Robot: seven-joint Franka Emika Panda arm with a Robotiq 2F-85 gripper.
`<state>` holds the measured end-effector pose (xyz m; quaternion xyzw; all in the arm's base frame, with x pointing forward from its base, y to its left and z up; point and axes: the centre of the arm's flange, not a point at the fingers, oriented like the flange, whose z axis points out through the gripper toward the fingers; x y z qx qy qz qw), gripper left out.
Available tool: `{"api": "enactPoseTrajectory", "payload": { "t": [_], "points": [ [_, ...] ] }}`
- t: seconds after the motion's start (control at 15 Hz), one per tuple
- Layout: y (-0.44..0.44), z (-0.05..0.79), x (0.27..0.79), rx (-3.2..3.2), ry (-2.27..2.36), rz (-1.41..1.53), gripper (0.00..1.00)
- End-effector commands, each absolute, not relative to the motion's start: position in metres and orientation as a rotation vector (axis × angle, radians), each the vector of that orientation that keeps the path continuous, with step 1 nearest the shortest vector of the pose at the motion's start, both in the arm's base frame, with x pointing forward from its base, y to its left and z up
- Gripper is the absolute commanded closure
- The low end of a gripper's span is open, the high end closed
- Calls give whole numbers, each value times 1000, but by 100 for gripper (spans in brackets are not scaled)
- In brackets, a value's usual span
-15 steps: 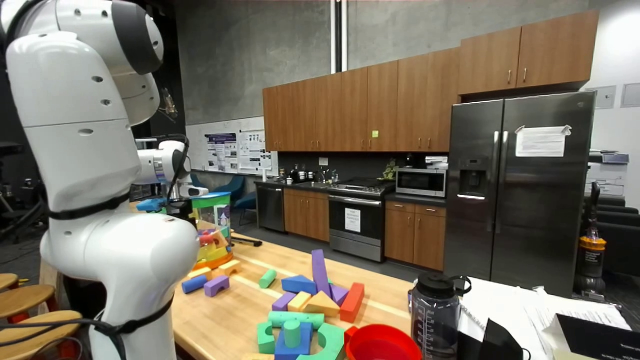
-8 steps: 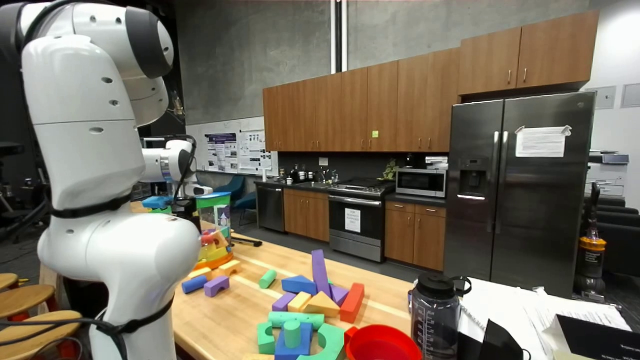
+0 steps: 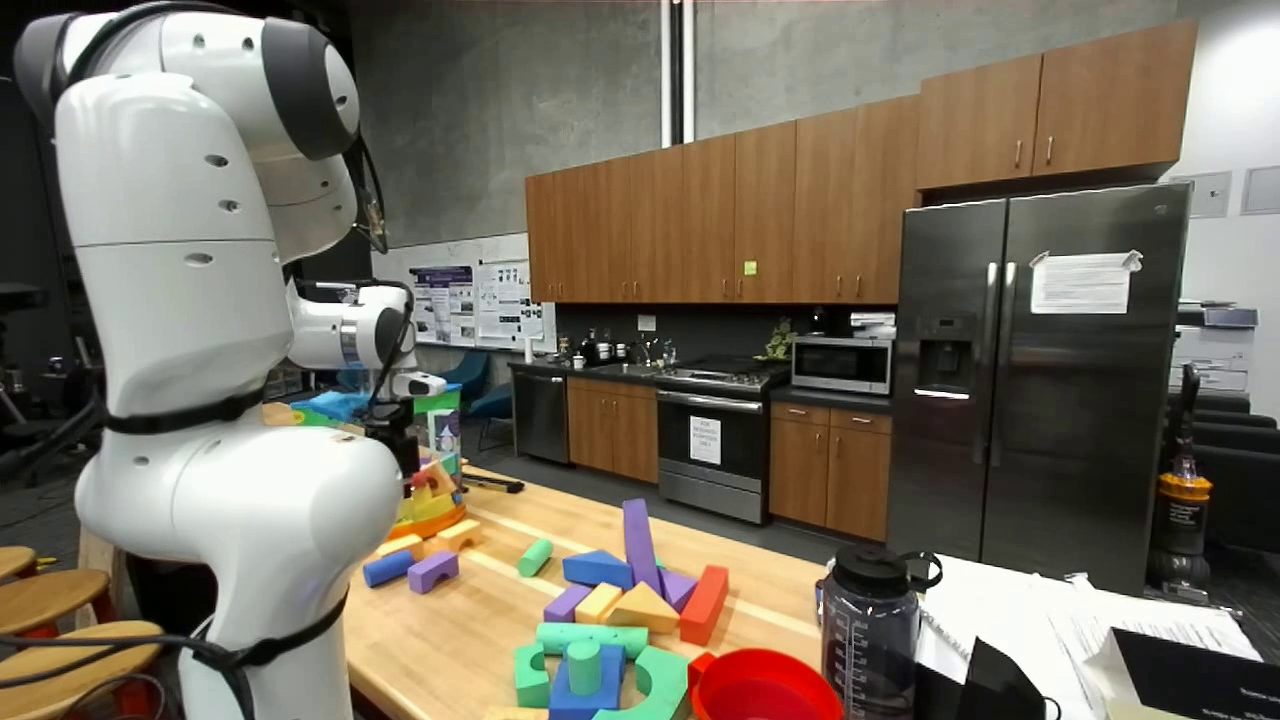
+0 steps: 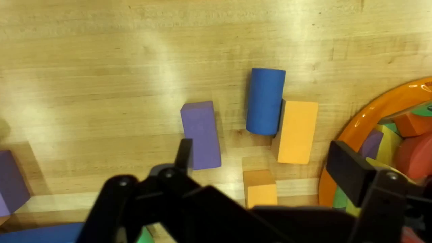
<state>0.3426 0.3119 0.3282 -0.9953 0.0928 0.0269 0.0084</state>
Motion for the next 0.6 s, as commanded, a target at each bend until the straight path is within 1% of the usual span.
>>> {"api": "enactPoseTrajectory", "payload": {
  "t": [0.0, 0.53],
  "points": [
    [307, 316, 340, -3078, 290, 91, 0],
    [294, 307, 344, -3102, 225, 67, 0]
  ]
}}
